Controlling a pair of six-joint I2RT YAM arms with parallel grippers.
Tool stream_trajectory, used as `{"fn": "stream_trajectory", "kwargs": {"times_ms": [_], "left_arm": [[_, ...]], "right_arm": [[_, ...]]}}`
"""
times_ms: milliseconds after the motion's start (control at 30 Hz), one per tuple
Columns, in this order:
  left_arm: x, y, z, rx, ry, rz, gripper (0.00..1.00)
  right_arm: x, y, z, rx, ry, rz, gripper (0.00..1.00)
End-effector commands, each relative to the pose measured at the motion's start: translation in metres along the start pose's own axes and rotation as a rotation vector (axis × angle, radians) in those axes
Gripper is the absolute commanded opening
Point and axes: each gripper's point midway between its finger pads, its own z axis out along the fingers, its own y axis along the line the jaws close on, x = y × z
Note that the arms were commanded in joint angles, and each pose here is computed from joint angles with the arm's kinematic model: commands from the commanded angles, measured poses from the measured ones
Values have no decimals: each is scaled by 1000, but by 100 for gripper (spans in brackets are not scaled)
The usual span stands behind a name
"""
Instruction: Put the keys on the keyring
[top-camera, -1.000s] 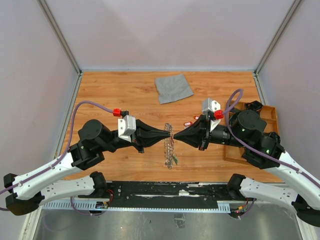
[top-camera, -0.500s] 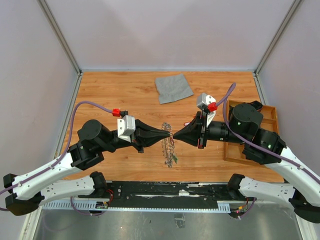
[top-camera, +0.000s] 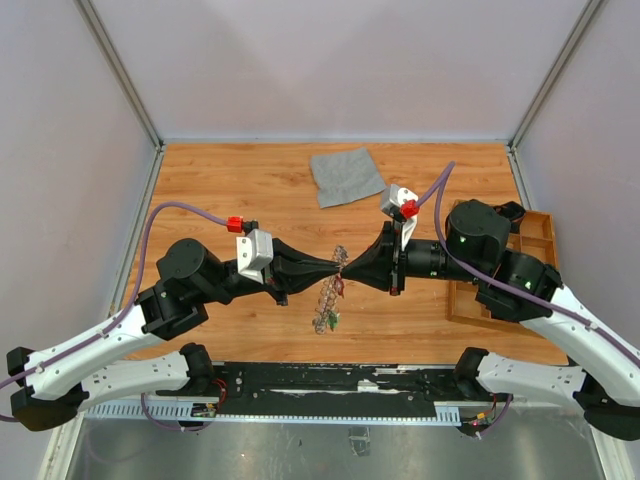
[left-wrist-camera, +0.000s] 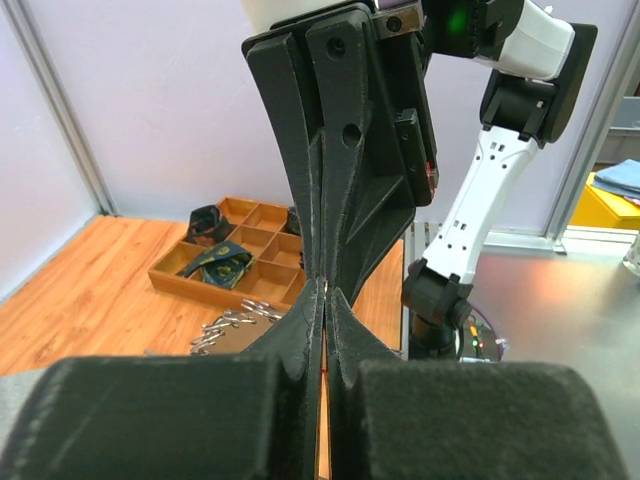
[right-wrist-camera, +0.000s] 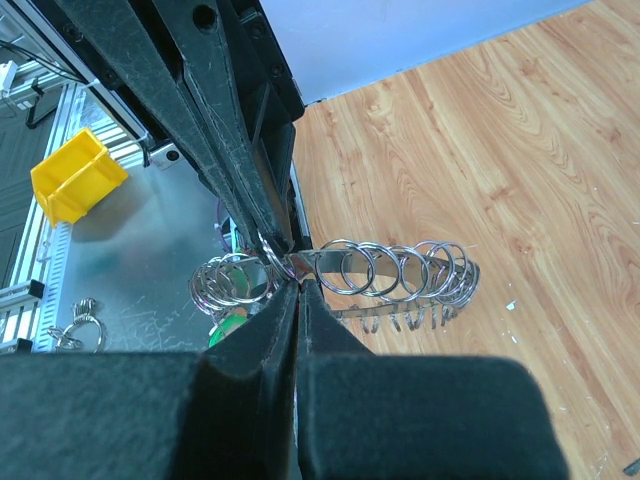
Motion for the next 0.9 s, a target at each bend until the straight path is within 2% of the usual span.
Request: {"fn": "stream_trajectory", "kwargs": {"times_ms": [0, 200, 300, 567, 867], "left_arm": [[-29, -5, 0, 21, -97, 32, 1], [-31, -6, -1, 23, -104, 31, 0], [-33, -7, -1, 25, -110, 30, 1], [-41, -10, -1, 41, -151, 8, 1], [-49, -17, 0, 73, -185, -9, 0]], "right_arm": [[-9, 5, -6, 0, -20, -26, 2], [-25, 5, -26, 36, -119, -127, 19], [-31, 3, -34, 63, -163, -183, 23], [-45, 14, -37, -3, -307, -339, 25], [-47, 33, -23, -145, -335, -396, 25]]}}
